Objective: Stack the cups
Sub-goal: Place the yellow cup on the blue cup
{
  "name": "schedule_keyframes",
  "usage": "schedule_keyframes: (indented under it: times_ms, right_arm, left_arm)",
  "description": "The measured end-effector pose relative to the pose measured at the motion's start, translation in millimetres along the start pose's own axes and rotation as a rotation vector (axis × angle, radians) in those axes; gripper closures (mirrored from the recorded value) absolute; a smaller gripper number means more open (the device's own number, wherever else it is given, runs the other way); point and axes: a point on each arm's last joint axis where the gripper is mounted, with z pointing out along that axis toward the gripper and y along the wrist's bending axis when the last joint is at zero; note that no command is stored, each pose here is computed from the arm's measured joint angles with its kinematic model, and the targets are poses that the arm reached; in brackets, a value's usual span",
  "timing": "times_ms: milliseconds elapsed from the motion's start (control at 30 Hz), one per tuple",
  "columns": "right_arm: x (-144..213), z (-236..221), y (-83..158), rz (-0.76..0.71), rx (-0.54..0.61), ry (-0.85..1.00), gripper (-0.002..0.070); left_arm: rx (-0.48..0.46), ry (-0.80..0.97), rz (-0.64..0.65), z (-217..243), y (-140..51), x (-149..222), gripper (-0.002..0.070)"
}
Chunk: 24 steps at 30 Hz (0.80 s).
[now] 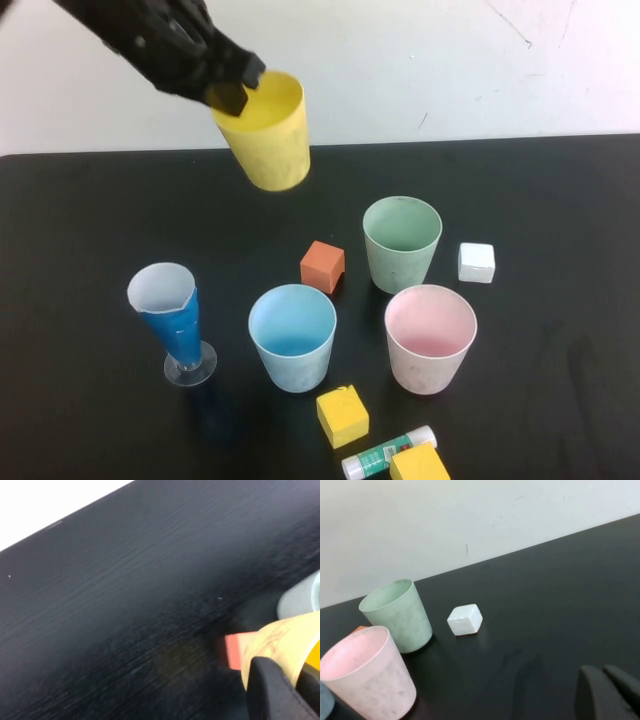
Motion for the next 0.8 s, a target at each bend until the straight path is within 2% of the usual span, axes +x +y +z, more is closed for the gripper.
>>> schedule_keyframes:
  times_ms: [133, 233, 433, 567, 700, 800]
  right_arm:
    - [0.0, 0.0, 0.0, -0.009, 0.000, 0.000, 0.0679]
    - [0.0, 0.0, 0.0, -0.011, 0.000, 0.000, 0.0679]
    - [0.0, 0.0, 0.0, -0.015, 0.000, 0.000, 0.0679]
    - [0.0, 0.0, 0.0, -0.015, 0.000, 0.000, 0.0679]
    - [0.0, 0.0, 0.0, -0.015, 0.000, 0.000, 0.0679]
    - [0.0, 0.0, 0.0, -0.015, 0.000, 0.000, 0.0679]
  left_arm:
    - [0.006, -0.017, 0.001, -19.0, -7.4, 2.2, 0.0662]
    - [0.016, 0.017, -0.001, -17.1, -13.4, 11.2, 0.0662]
    - [0.068, 0.198, 0.079, 12.3, -48.2, 49.8, 0.0662]
    - [0.092, 0.233, 0.132, 17.8, -69.2, 60.2, 0.0662]
    - [0.075, 0.234, 0.146, 18.3, -70.1, 60.8, 0.0662]
    - [0.025, 0.244, 0.147, 19.2, -65.4, 61.3, 0.0662]
